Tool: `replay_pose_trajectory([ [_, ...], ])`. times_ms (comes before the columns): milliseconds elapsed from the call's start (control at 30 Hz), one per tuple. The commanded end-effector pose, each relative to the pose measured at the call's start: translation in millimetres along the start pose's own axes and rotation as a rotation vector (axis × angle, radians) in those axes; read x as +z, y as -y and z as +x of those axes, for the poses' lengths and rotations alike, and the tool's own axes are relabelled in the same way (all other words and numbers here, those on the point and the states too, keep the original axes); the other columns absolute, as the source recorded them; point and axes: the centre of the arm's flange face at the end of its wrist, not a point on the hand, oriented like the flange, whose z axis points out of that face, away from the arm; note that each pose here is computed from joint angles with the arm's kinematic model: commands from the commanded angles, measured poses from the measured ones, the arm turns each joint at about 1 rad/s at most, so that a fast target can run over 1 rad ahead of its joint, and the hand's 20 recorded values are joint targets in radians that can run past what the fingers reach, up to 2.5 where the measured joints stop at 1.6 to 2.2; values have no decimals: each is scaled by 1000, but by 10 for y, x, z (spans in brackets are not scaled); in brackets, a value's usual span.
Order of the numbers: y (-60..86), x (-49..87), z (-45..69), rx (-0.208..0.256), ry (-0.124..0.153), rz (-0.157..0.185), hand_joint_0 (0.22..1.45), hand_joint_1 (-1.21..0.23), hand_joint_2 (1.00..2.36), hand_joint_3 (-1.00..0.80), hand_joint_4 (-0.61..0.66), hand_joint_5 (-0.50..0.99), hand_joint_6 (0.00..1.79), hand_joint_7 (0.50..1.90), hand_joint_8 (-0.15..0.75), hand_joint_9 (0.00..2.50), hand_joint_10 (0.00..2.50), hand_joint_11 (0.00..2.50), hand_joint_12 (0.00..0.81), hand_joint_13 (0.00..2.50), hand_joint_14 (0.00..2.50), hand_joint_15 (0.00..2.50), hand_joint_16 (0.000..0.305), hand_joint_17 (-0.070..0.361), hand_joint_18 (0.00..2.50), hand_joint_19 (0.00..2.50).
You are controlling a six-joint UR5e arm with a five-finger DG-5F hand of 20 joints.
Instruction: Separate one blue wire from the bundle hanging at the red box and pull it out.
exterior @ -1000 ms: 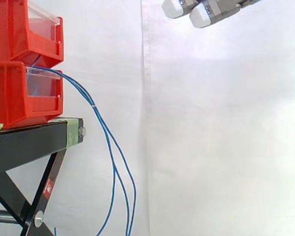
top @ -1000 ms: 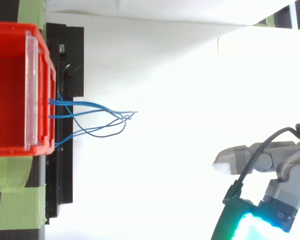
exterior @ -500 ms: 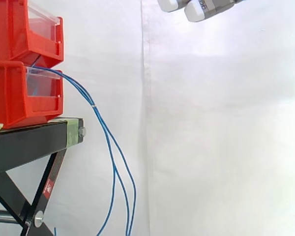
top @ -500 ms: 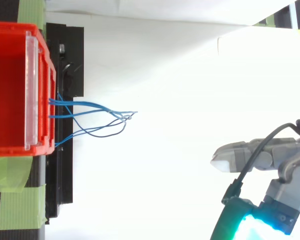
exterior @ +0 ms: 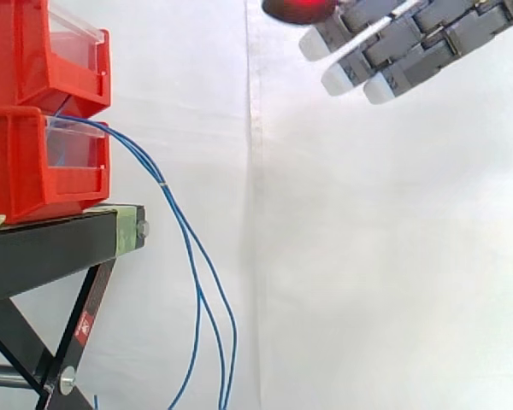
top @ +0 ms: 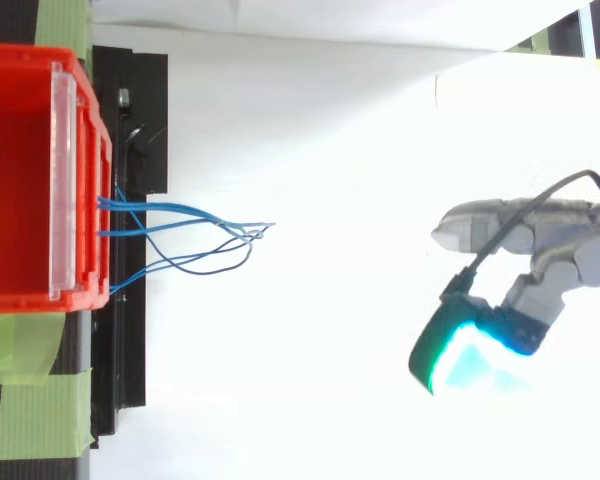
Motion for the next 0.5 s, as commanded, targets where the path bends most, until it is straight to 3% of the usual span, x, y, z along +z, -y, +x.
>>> replay_pose_trajectory([
  [0, 24, -8, -47, -169, 43, 25, 506, -641, 1000, -500, 221, -227, 502, 796, 250, 112, 0, 0, 352, 0, 1, 98, 69, 154, 0, 0],
  [33, 26, -7, -60, -199, 56, 29, 513, -659, 1000, -500, 217, -226, 502, 798, 247, 116, 0, 0, 351, 0, 1, 95, 68, 153, 0, 0],
  [67, 34, -9, -86, -259, 80, 42, 524, -682, 1000, -500, 215, -223, 502, 816, 246, 122, 0, 0, 350, 0, 1, 92, 67, 151, 0, 0],
  [133, 39, -11, -104, -301, 96, 52, 527, -733, 1000, -500, 212, -224, 503, 865, 244, 119, 0, 0, 350, 0, 1, 96, 67, 150, 0, 0],
  [167, 46, -14, -125, -369, 115, 66, 526, -772, 1000, -500, 211, -223, 503, 901, 244, 116, 1, 0, 349, 0, 2, 93, 66, 149, 0, 0],
  [200, 45, -14, -130, -402, 124, 72, 524, -783, 1000, -500, 211, -223, 503, 912, 244, 115, 0, 0, 350, 0, 1, 91, 66, 149, 0, 0],
  [233, 45, -14, -130, -402, 124, 72, 523, -800, 1000, -500, 214, -220, 503, 949, 241, 107, 1, 0, 351, 0, 1, 94, 66, 150, 0, 0],
  [300, 72, -3, -127, -499, 141, 78, 520, -811, 1000, -500, 225, -216, 503, 988, 242, 106, 0, 5, 354, 0, 2, 90, 66, 149, 0, 0],
  [400, 171, 34, -84, -553, 154, 63, 519, -807, 1000, -500, 230, -207, 502, 1039, 246, 117, 0, 23, 359, 0, 1, 100, 67, 150, 0, 0],
  [467, 226, 51, -61, -560, 160, 53, 515, -806, 1000, -500, 236, -204, 502, 1050, 248, 132, 0, 38, 363, 0, 1, 102, 67, 150, 0, 0],
])
